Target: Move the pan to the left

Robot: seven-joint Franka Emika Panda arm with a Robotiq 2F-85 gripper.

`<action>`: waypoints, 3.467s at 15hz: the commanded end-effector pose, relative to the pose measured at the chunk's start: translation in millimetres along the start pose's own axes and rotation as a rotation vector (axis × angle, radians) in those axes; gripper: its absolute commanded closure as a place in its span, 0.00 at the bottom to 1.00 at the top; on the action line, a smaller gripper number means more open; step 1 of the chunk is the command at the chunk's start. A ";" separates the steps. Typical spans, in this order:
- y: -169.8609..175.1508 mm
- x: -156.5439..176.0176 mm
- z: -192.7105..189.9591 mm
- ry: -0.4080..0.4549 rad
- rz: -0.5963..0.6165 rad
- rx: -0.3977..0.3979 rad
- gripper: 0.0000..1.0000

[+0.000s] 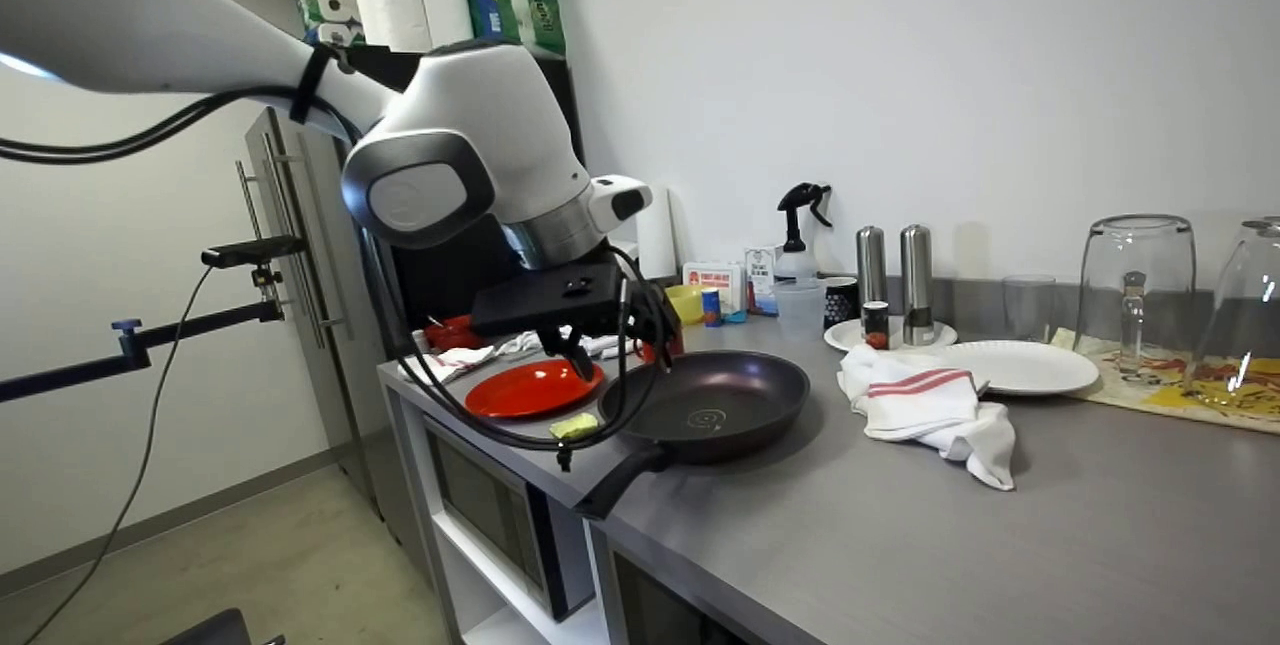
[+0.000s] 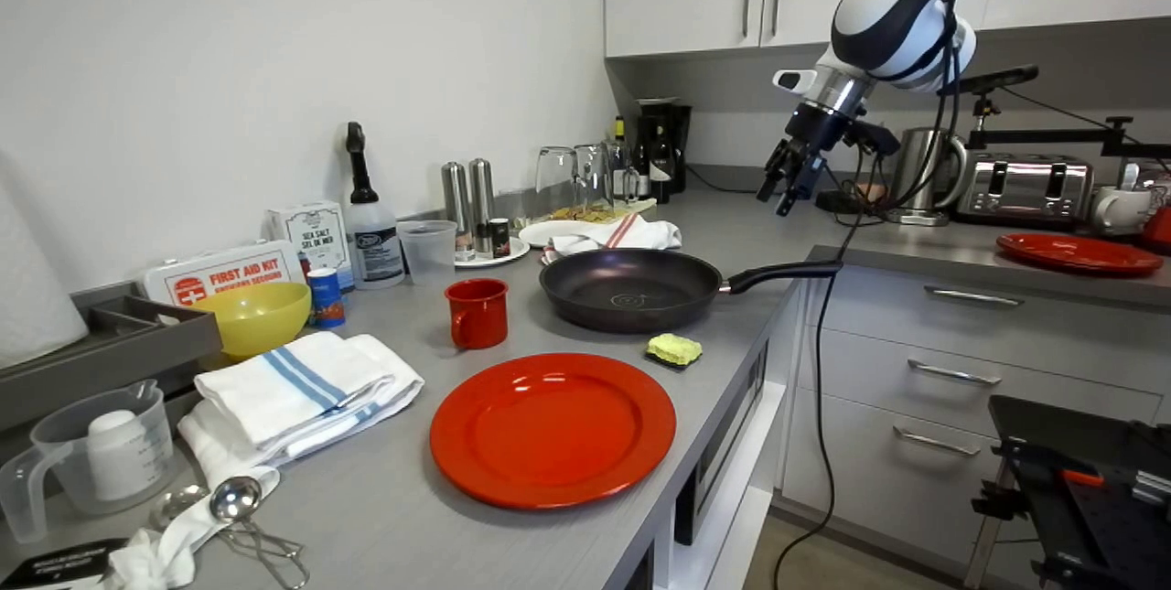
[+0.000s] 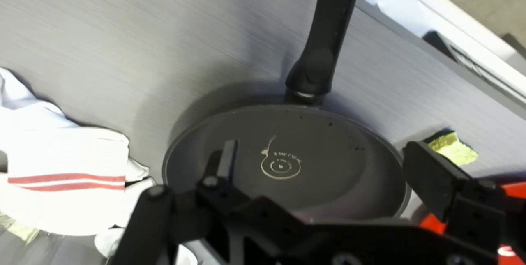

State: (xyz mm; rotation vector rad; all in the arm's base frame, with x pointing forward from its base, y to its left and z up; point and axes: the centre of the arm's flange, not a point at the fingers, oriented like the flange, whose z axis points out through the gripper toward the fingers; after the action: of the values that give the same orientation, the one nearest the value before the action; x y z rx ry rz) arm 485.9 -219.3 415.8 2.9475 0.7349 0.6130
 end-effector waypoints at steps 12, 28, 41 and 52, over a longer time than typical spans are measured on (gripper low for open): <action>-19.6 18.3 -19.4 -0.231 0.093 -0.076 0.00; -30.6 19.0 -21.4 -0.348 0.478 -0.106 0.00; -47.4 12.9 -20.1 -0.436 0.476 -0.015 0.00; -47.7 12.8 -20.7 -0.437 0.476 -0.013 0.00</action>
State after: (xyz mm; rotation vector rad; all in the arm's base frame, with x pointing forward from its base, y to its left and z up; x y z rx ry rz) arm 467.2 -172.3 433.2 3.0798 -0.0111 -0.0306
